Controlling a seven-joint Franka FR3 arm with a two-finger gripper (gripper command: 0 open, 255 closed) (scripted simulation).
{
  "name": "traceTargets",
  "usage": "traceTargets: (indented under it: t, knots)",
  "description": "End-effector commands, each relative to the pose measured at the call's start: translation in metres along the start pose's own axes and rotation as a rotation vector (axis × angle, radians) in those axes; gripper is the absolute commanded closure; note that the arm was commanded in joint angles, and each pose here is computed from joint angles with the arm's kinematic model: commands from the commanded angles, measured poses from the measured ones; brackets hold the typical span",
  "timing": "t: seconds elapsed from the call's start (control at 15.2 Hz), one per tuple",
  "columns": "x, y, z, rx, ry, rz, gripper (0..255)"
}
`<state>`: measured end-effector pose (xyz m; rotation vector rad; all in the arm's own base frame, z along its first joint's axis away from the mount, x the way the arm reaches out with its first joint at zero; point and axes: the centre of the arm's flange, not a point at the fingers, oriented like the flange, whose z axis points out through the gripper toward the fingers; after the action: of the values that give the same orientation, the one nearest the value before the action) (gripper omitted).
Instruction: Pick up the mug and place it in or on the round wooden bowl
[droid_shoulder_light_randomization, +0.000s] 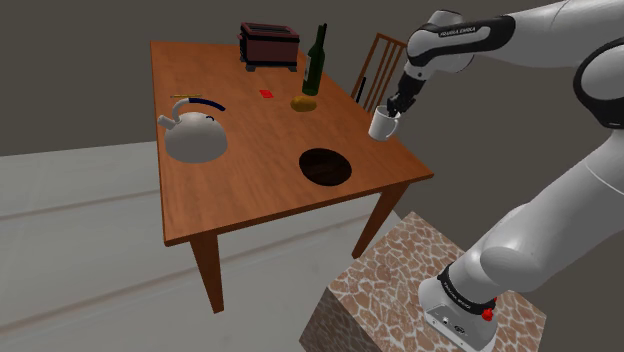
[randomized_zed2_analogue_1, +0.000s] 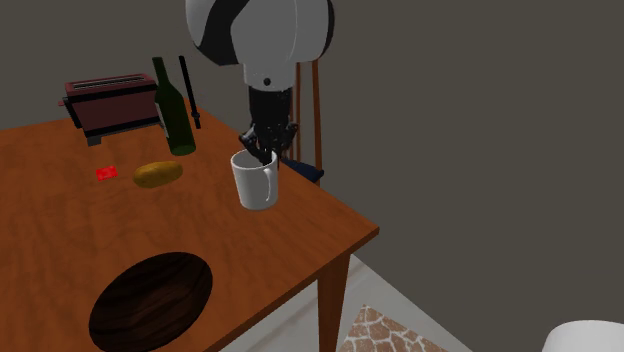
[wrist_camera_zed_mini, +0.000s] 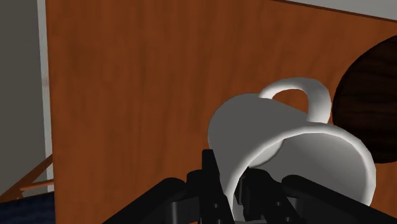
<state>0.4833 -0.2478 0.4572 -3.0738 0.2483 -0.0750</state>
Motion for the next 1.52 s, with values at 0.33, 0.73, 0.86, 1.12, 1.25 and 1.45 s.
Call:
traceTargets:
  t: [0.33,0.73,0.86,1.12,1.25,1.45]
  knots:
    - [-0.006,-0.066,-0.014,0.000,0.000,0.000,255]
    - [-0.014,-0.145,-0.017,0.000,0.000,0.000,255]
    - [-0.017,-0.171,-0.018,0.000,0.000,0.000,255]
    - [-0.022,-0.224,-0.020,0.000,0.000,0.000,255]
    - [-0.024,-0.243,-0.020,0.000,0.000,0.000,255]
    - [-0.025,-0.242,-0.005,0.000,0.000,0.000,255]
